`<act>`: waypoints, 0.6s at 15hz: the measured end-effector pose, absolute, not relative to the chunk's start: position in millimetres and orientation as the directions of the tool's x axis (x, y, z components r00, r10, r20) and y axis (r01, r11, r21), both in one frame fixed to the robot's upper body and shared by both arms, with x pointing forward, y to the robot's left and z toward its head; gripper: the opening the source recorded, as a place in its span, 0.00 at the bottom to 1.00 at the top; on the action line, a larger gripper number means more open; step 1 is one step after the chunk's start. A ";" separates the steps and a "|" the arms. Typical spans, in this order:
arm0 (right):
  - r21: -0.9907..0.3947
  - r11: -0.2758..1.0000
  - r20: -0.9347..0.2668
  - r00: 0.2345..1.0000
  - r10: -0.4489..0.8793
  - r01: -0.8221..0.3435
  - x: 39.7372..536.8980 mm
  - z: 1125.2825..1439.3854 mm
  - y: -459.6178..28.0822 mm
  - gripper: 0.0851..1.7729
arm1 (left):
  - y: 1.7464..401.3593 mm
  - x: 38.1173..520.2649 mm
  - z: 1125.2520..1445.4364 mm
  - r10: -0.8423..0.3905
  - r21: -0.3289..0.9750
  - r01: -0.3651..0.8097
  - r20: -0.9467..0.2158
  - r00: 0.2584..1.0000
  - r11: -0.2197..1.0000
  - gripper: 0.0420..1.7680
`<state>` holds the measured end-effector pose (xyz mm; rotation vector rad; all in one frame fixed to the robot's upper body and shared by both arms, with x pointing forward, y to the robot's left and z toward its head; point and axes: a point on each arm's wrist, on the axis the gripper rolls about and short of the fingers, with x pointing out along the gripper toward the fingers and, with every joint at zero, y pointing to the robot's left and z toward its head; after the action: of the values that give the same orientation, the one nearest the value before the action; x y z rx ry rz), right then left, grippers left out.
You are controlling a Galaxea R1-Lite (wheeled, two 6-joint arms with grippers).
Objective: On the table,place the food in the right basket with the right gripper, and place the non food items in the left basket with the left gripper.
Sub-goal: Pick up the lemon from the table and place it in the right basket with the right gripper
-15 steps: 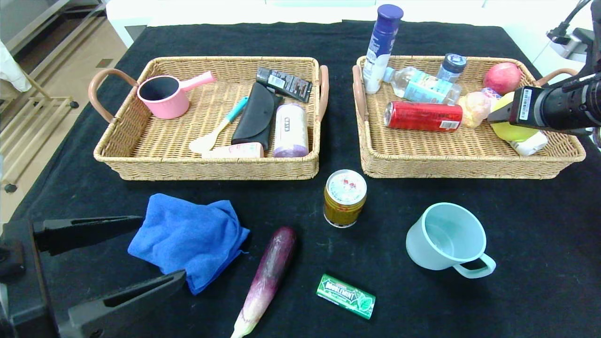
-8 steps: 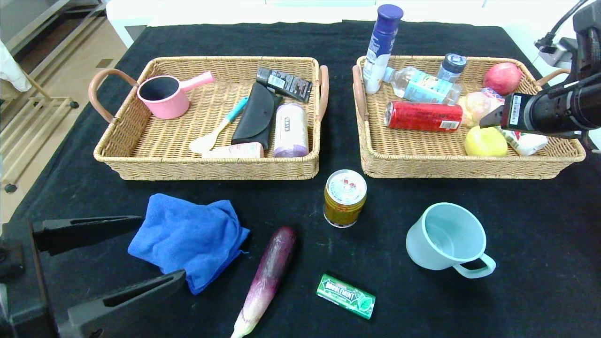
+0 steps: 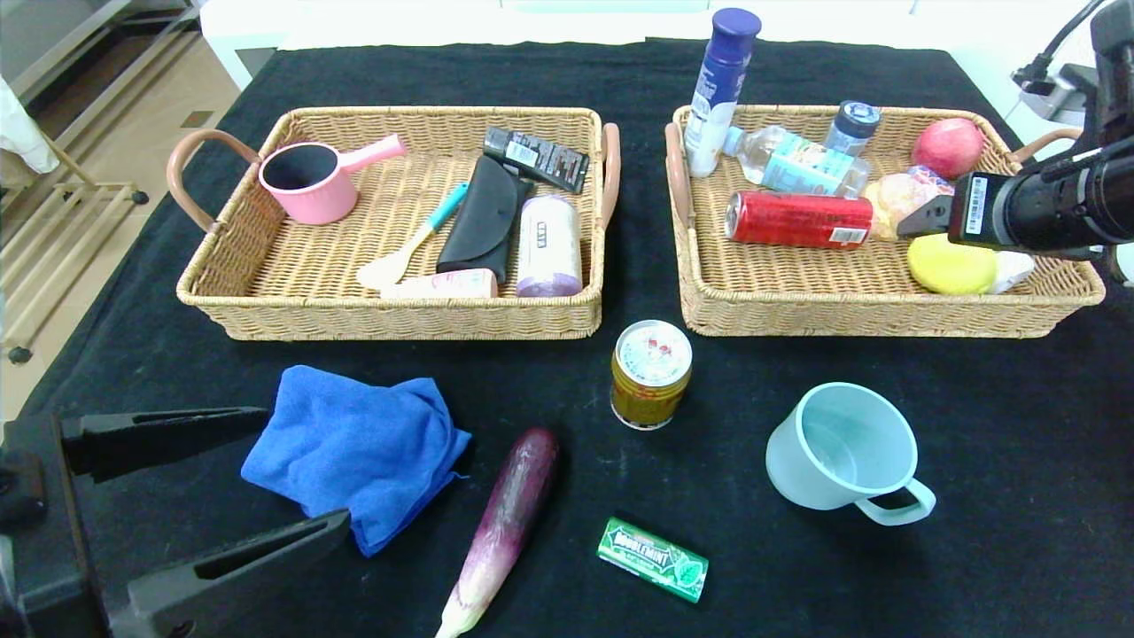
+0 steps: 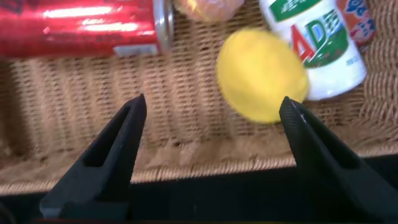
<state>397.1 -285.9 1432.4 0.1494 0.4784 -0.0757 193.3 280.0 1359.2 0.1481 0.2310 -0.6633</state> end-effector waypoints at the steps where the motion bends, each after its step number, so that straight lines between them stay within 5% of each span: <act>1: 0.120 0.989 -0.476 0.879 -0.023 0.091 389.1 1434.6 -279.9 0.89 | 280.1 193.3 1359.2 -0.591 0.062 0.623 -0.259 0.764 0.779 0.97; 9: 0.129 0.988 -0.505 0.852 0.138 -0.084 313.4 1447.4 -194.5 0.94 | 280.2 193.0 1359.3 -0.590 0.063 0.623 -0.258 0.765 0.780 0.97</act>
<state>313.4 -194.5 1447.4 0.1041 0.5383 0.1168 193.0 280.2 1359.3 0.1482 0.2303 -0.6620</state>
